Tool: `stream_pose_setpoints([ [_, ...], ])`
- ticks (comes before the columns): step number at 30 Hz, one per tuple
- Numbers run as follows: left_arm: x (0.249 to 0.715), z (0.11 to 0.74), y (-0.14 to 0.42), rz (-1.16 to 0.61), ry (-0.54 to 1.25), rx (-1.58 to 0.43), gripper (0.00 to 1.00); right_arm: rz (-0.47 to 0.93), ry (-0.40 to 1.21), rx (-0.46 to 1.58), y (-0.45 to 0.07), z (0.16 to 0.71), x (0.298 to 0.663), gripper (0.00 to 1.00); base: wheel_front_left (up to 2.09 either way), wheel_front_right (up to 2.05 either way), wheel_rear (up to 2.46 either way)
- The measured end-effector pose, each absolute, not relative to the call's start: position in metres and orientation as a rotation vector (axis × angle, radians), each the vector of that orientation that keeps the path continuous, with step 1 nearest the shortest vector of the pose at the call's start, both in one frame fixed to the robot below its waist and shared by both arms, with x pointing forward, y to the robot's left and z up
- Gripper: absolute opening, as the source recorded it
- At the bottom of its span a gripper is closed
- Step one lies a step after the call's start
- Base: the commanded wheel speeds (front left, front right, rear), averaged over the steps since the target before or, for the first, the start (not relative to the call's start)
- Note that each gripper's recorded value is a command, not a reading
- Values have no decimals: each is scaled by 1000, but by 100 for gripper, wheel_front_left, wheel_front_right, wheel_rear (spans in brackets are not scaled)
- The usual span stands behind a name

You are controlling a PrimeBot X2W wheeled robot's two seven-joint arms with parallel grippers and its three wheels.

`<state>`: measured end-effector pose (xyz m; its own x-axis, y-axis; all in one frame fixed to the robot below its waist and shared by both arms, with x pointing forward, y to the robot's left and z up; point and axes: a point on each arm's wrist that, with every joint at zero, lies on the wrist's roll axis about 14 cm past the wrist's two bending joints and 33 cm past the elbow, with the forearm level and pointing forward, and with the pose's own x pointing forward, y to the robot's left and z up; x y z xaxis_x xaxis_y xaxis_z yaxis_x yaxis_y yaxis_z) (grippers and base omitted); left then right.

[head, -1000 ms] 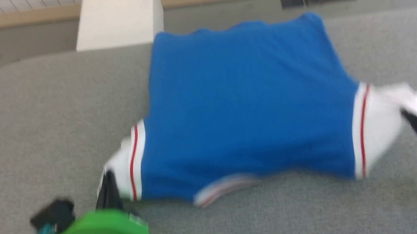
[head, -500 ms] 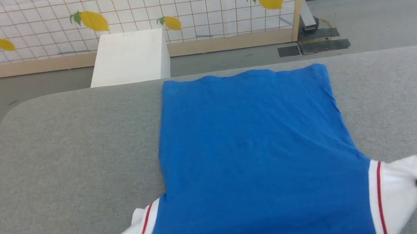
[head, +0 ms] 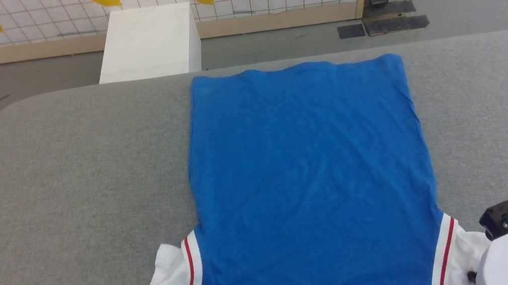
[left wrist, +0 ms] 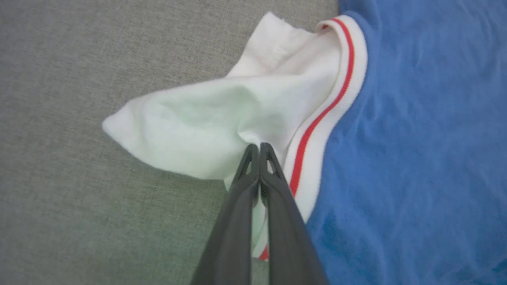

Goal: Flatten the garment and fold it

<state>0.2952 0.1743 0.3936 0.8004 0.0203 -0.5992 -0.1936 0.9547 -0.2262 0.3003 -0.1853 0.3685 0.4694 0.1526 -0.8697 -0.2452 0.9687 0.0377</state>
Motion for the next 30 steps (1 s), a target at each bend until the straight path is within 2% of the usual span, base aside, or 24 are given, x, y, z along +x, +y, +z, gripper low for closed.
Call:
stream_pose_setpoints([
  [1, 295, 392, 175, 118, 634, -286, 0, 241, 1040, -89, -184, 368, 304, 43, 0, 0, 0],
  [2, 295, 391, 175, 123, 633, -290, 0, 238, 1029, -82, -184, 368, 307, 100, 0, 0, 0],
  [7, 297, 395, 173, 121, 607, -321, 0, 206, 882, 20, -183, 392, 328, 100, 0, 0, 0],
  [13, 304, 409, 172, 109, 550, -331, 0, 116, 511, 144, -204, 476, 373, 100, 0, 0, 0],
  [16, 307, 415, 170, 102, 533, -336, 0, 94, 386, 167, -209, 506, 393, 100, 0, 0, 0],
  [25, 324, 420, 161, 87, 522, -314, 0, 51, 234, 98, -223, 555, 485, 100, 0, 0, 0],
  [30, 338, 423, 153, 104, 506, -349, 0, 76, 287, 36, -216, 552, 543, 100, 0, 0, 0],
])
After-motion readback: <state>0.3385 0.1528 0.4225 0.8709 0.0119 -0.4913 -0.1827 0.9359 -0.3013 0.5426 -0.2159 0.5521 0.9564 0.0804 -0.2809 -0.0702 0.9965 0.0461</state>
